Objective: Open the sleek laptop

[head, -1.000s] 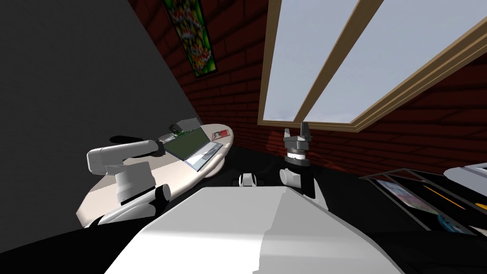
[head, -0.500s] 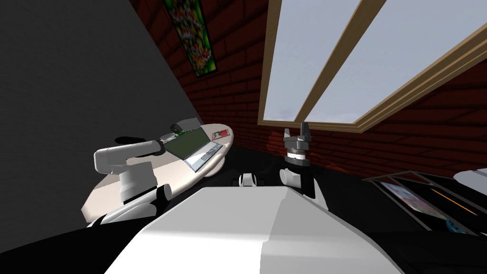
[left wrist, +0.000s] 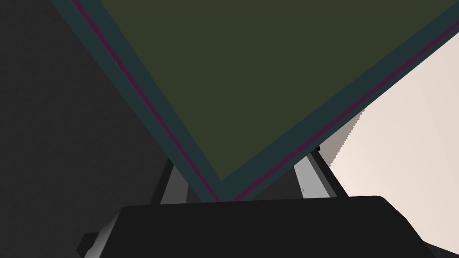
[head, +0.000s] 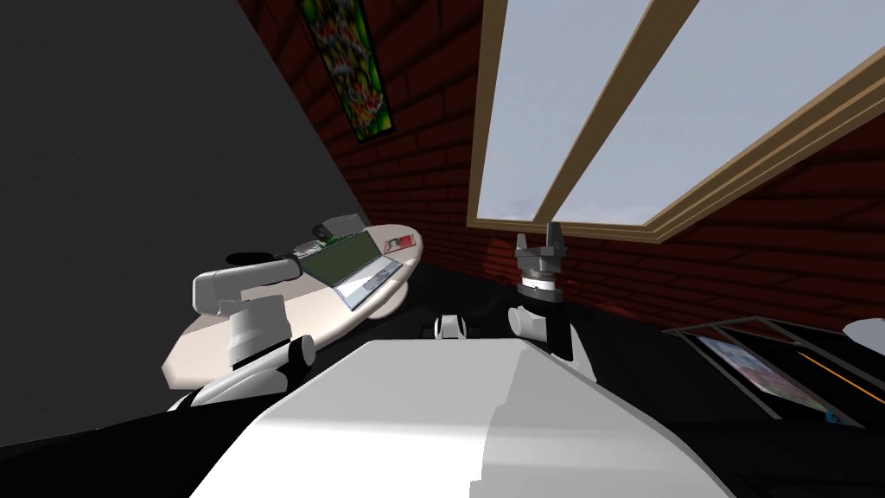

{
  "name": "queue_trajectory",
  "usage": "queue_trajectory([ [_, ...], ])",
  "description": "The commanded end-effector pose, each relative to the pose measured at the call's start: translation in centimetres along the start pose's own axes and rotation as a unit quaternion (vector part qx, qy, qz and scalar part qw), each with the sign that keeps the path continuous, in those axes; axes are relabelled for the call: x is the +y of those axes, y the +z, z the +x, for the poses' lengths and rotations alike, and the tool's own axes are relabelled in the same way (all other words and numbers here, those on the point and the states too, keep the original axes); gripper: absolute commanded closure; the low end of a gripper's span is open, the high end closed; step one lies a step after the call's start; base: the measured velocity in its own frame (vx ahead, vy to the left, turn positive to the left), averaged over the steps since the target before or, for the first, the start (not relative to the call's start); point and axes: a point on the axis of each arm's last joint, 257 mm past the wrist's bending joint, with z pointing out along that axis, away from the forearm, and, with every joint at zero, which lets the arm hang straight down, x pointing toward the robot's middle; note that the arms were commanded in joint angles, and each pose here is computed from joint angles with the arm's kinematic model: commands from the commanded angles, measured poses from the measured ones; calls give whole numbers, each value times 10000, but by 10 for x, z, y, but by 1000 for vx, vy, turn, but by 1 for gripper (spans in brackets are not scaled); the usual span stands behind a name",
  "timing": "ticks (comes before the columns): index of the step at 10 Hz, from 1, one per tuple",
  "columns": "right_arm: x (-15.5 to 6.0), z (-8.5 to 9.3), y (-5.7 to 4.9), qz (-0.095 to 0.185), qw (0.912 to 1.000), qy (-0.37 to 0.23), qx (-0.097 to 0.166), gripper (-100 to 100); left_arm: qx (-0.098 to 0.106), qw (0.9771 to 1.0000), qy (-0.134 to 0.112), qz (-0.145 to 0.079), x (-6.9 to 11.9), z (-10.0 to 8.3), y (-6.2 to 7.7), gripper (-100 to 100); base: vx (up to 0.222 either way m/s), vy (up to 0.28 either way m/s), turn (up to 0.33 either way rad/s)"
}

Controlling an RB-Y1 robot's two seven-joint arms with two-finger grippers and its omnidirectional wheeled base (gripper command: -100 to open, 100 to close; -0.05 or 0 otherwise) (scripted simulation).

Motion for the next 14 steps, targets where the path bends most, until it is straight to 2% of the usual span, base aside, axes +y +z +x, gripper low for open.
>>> queue_trajectory([
  [1,0,0,0,0,10000,0,0,0,-50,9997,56,212,-1,4,7,100,-18,-68,36],
  [2,0,0,0,0,10000,0,0,0,-91,9996,109,233,4,7,12,100,-24,-74,55],
  [3,0,0,0,0,10000,0,0,0,-95,9992,110,379,-4,7,11,100,-21,-70,43],
  [5,0,0,0,0,10000,0,0,0,-132,9985,169,495,-3,10,15,100,-13,-39,28],
  [6,0,0,0,0,10000,0,0,0,-133,9979,171,616,-10,10,14,100,-7,-52,41],
  [7,0,0,0,0,10000,0,0,0,-162,9975,233,643,-5,14,18,100,-16,-60,69],
  [8,0,0,0,0,10000,0,0,0,-163,9964,235,800,-13,14,17,100,-19,-64,33],
  [9,0,0,0,0,10000,0,0,0,-186,9959,302,827,-7,18,21,100,-21,-76,52],
  [10,0,0,0,0,10000,0,0,0,-184,9946,304,971,-15,18,20,100,-13,-71,43],
  [11,0,0,0,0,10000,0,0,0,-184,9944,305,1000,-16,18,20,100,-10,-39,7],
  [12,0,0,0,0,10000,0,0,0,-199,9933,376,1075,-13,23,23,100,-13,-42,47],
  [13,0,0,0,0,10000,0,0,0,-197,9919,378,1193,-19,23,21,100,-15,-47,37],
  [14,0,0,0,0,10000,0,0,0,-201,9927,370,1130,-18,22,21,100,-9,-22,9],
])
